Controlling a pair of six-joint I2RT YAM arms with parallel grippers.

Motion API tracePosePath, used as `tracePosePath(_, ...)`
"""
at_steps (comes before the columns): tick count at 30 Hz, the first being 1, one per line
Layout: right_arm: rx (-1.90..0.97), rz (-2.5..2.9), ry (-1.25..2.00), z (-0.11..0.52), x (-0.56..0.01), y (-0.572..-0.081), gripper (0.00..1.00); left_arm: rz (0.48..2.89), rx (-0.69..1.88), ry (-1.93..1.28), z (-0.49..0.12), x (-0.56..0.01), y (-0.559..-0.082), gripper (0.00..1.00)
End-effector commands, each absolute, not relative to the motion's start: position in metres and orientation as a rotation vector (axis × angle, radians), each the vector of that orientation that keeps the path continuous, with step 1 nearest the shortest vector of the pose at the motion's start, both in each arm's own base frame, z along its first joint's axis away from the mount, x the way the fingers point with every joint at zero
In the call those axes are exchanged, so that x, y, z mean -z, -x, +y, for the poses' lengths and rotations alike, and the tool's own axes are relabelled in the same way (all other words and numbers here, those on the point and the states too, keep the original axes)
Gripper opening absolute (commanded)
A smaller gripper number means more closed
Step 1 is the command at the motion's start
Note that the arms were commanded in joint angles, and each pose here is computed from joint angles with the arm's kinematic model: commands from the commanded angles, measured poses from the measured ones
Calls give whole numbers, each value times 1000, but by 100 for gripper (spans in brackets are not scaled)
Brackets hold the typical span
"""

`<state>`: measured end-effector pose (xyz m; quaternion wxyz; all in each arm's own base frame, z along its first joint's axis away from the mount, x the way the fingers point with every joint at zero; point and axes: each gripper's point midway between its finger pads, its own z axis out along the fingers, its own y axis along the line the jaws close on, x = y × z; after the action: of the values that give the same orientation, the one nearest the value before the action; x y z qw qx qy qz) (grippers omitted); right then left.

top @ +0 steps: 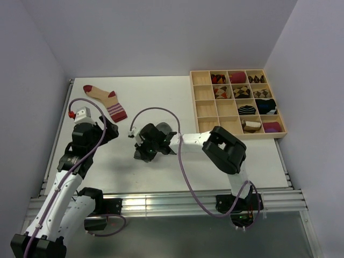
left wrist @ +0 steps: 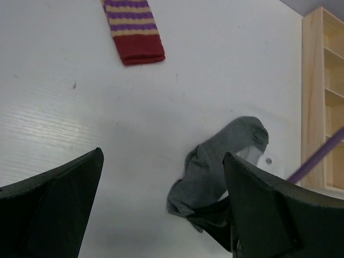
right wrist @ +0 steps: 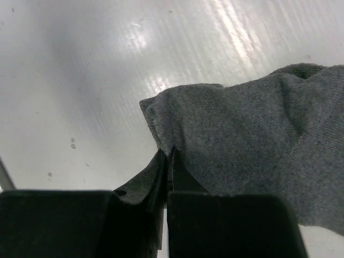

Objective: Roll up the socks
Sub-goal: Roll the sock at the center of the board.

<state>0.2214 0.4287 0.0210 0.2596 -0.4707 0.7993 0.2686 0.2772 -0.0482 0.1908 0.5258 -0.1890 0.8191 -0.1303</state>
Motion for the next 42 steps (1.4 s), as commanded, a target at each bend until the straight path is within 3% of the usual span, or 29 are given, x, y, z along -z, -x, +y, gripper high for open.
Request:
tracePosePath(1,-908,2310,1122,434,-23,-221,0,1992,481,478,-72,-184,-277,99)
tracePosePath(9,-1125,2443,895,426,-21,-239,0,2037,682,682,-95,-140,-269,97)
tracePosePath(17,-1229,2399,864,427,-27,-247,0,2060,805,837,-116,-107,-274,94)
tracePosePath(29,-1196,2378,861,426,-23,-253,0,2153,742,1001,-140,-65,-285,85)
tracePosePath(42,-1194,2351,861,425,-19,-252,0,2232,696,1068,-149,-34,-284,62)
